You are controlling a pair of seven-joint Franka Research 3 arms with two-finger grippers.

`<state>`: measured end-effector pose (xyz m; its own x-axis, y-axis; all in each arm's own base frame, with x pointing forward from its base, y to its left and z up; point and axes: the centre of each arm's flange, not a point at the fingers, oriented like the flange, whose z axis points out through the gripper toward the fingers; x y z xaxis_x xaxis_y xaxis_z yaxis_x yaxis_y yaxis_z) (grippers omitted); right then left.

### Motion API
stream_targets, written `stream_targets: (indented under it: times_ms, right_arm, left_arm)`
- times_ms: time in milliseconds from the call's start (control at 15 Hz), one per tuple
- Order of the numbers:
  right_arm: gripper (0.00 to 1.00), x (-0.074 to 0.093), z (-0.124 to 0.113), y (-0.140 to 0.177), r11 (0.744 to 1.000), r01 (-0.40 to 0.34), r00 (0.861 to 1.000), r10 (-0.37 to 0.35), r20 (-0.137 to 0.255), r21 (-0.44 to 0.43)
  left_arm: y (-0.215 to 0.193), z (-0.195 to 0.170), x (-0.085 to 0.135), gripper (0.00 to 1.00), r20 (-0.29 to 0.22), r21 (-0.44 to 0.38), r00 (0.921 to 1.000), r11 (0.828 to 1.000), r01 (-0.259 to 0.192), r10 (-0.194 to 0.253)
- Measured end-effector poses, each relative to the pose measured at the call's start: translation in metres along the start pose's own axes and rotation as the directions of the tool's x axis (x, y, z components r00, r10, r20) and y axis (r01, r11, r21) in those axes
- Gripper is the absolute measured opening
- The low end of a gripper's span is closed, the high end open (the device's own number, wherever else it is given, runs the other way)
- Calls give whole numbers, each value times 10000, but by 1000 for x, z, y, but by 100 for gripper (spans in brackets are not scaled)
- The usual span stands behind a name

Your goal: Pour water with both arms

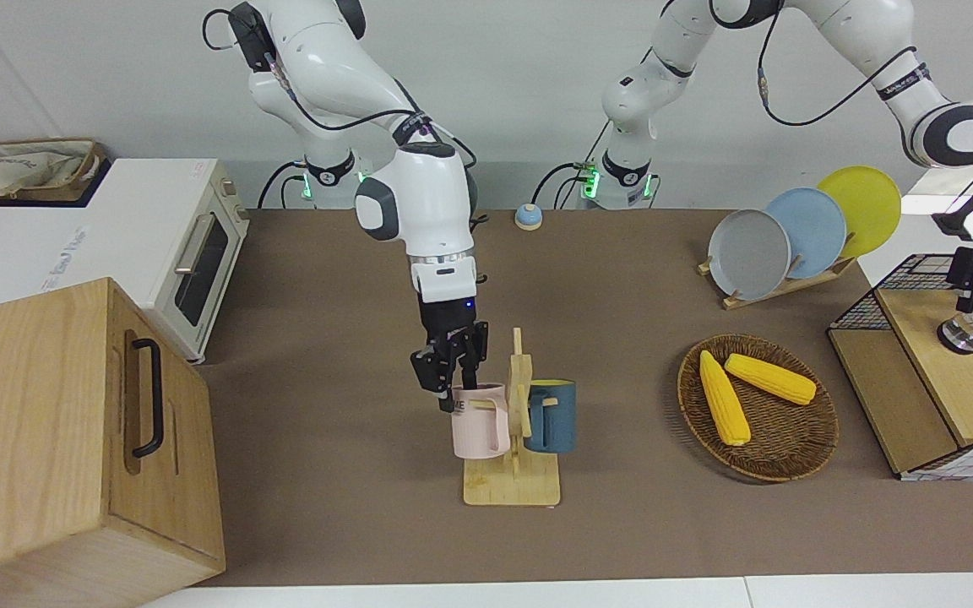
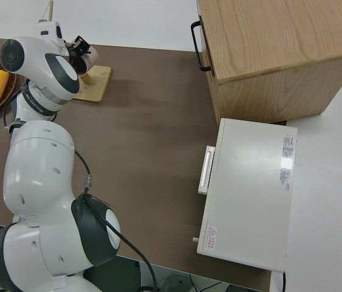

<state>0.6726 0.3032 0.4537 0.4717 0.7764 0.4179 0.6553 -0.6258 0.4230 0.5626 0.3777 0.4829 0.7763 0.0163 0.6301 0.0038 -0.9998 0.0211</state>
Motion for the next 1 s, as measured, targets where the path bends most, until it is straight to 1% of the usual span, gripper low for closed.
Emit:
stream_targets:
  times_ms: [67,133,667,867,933,1000]
  right_arm:
    - [48,0,0,0,10000,-1,10000,1,2,-2]
    - [46,0,0,0,10000,-2,10000,2,3,-4]
    - [34,-2,1,2,10000,-22,10000,22,34,-31]
    - [34,-3,3,3,10000,-27,10000,27,55,-30]
    - [33,-3,3,3,10000,-27,10000,27,59,-29]
    - [33,-3,3,2,10000,-27,10000,27,62,-27]
  left_arm:
    - [1,2,0,100,3,-16,10000,10000,-9,9]
    - [2,3,0,100,6,-30,10000,10000,-17,17]
    - [1,7,0,100,-11,-45,10000,10000,24,-24]
    - [0,9,-1,100,-21,-65,10000,9999,77,-78]
    - [0,9,-1,96,-43,-67,9999,9999,96,-97]
    - [0,9,0,89,-58,-65,9999,9999,100,-101]
